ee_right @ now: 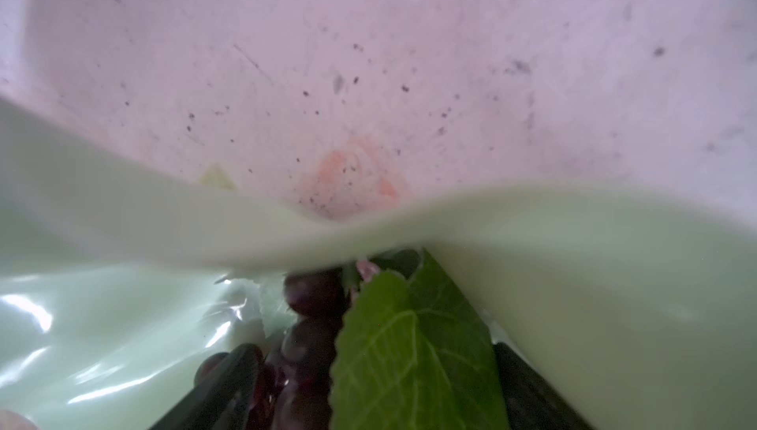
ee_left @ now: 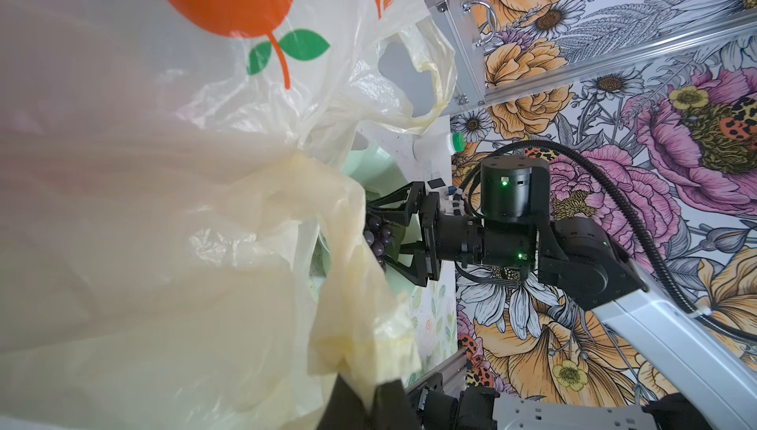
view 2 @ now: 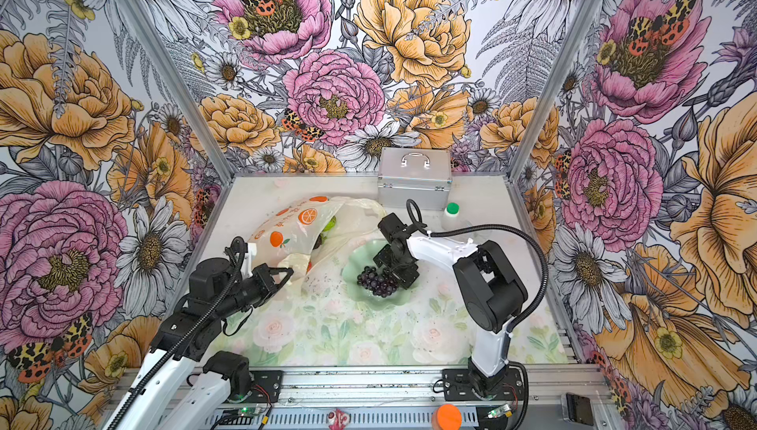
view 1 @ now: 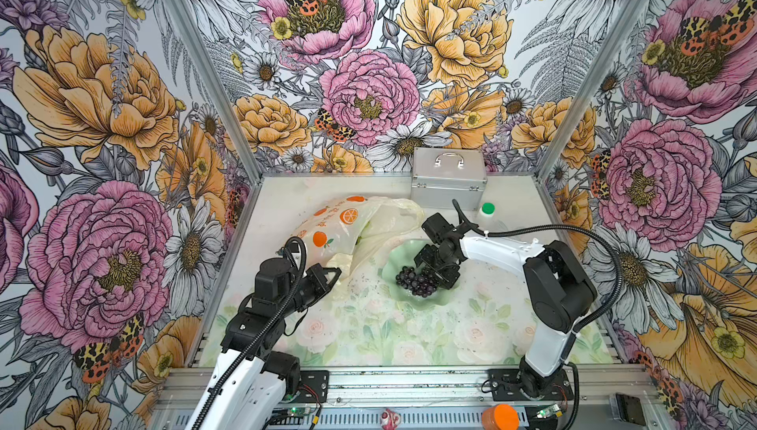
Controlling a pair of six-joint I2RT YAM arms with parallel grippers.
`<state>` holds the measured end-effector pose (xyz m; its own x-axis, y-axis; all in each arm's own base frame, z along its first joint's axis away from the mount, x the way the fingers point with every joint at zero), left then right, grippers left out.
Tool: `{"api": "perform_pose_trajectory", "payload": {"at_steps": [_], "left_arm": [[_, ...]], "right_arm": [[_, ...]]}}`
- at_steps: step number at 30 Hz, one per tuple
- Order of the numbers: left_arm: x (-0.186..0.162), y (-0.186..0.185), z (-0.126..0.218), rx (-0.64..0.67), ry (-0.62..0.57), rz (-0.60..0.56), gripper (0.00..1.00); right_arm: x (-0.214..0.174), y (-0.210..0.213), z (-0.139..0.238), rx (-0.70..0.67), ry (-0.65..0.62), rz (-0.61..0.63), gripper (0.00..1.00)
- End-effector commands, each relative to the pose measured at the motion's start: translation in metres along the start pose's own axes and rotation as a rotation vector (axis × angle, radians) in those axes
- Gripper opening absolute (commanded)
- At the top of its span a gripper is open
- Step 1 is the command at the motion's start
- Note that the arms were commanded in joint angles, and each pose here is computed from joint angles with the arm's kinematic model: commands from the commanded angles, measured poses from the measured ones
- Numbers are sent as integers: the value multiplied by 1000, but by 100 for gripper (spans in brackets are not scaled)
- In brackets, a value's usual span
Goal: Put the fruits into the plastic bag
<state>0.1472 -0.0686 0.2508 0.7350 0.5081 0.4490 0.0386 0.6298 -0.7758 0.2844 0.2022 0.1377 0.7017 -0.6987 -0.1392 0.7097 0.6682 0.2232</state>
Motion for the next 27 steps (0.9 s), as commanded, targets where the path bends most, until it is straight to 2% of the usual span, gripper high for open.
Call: {"api": "perform_pose_trajectory", "payload": {"at_steps": [1,6,12,17,21,27], "left_arm": [[2,-5,4,2,-21,-41,0],[1,-6,4,-1,-10,-47,0],[-1,-7,5,1,-2,-51,0],[-1,-7,7,0,-3,-53,0],[-1,-8,9,-2,-9,-46,0],[-1,-8,7,-37,-6,-23,0]], "right_arm": [[3,7,-4,-2,-5,11,88],[1,16,-12,-11,-6,43,79],[-1,26,-15,-2,-3,88,61],[-2,37,-2,49,-28,152,36],[-4,39,14,96,-49,192,35],[-6,26,45,172,-156,244,31]]}}
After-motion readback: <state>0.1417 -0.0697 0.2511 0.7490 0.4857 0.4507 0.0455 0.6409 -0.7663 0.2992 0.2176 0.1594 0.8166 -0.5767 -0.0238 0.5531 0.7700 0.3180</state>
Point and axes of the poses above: each gripper's point midway between its finger pads, its own z axis back along the fingers, its own y axis along the line the jaws close on, x = y × z, the point moved 10 cm from there along z, back along the fingers, and after that the axes turned 6 degrees about -z, right-handed, at the moved point
